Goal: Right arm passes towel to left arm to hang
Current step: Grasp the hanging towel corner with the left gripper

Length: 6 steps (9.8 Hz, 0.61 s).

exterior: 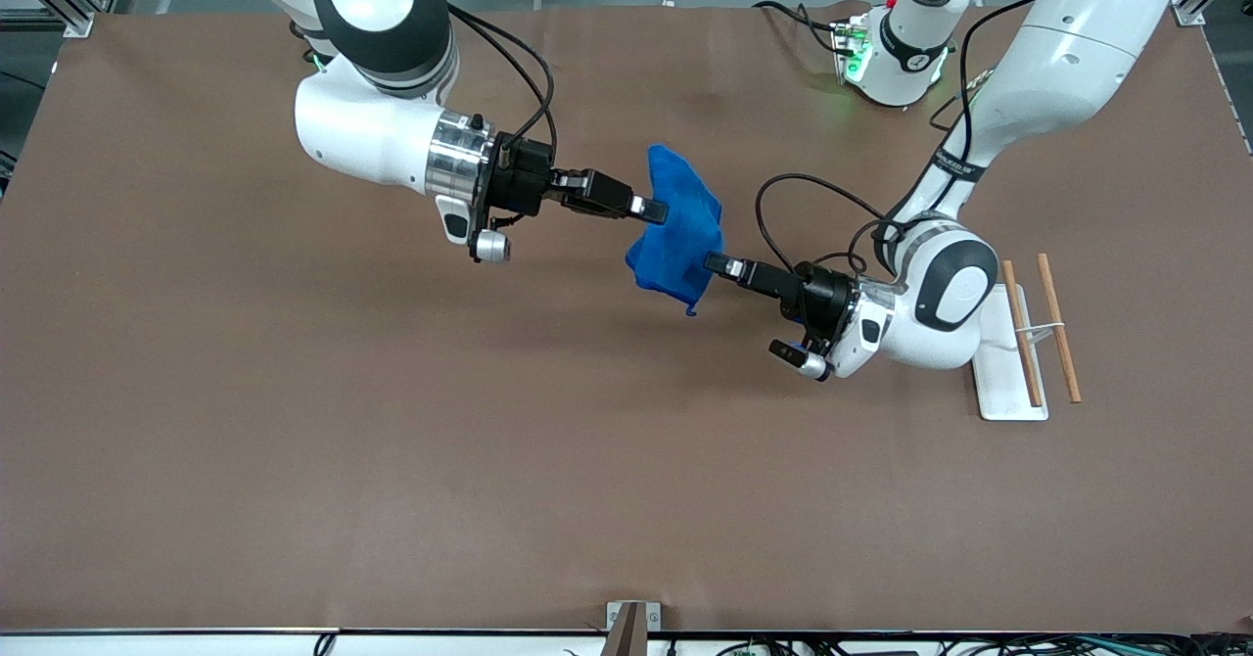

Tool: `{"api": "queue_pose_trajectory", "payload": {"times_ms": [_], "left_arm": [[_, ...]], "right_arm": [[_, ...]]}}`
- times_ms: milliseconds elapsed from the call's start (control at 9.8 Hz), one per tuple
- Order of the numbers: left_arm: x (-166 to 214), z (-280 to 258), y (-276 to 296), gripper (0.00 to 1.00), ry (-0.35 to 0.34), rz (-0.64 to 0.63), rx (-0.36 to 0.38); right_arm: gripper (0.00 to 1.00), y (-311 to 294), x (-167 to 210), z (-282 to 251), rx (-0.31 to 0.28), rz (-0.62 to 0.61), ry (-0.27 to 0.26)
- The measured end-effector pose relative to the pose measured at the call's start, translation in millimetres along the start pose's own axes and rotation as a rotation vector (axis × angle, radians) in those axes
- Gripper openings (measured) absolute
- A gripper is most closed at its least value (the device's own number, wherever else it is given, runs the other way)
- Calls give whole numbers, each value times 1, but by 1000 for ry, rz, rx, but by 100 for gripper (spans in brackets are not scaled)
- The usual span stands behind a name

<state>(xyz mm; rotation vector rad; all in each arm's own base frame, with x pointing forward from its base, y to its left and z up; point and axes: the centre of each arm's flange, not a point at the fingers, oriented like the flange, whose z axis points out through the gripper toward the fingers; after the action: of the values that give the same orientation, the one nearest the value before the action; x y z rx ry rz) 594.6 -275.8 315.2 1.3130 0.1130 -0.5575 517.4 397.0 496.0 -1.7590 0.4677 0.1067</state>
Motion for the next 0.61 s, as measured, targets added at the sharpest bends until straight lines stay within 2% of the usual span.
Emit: {"api": "queue_pose_trajectory", "payload": {"times_ms": [204,306,612], "left_arm": [[0,-4,1,12,5,-21,-2],[1,-7,3,3,9,-26,-5],[3,-15,15,3,21,-30,-8]], "right_arm": [[6,0,0,0,1,1,0],[6,-1,0,0,2,1,0],[8,-1,2,-2,5,9,12]]}}
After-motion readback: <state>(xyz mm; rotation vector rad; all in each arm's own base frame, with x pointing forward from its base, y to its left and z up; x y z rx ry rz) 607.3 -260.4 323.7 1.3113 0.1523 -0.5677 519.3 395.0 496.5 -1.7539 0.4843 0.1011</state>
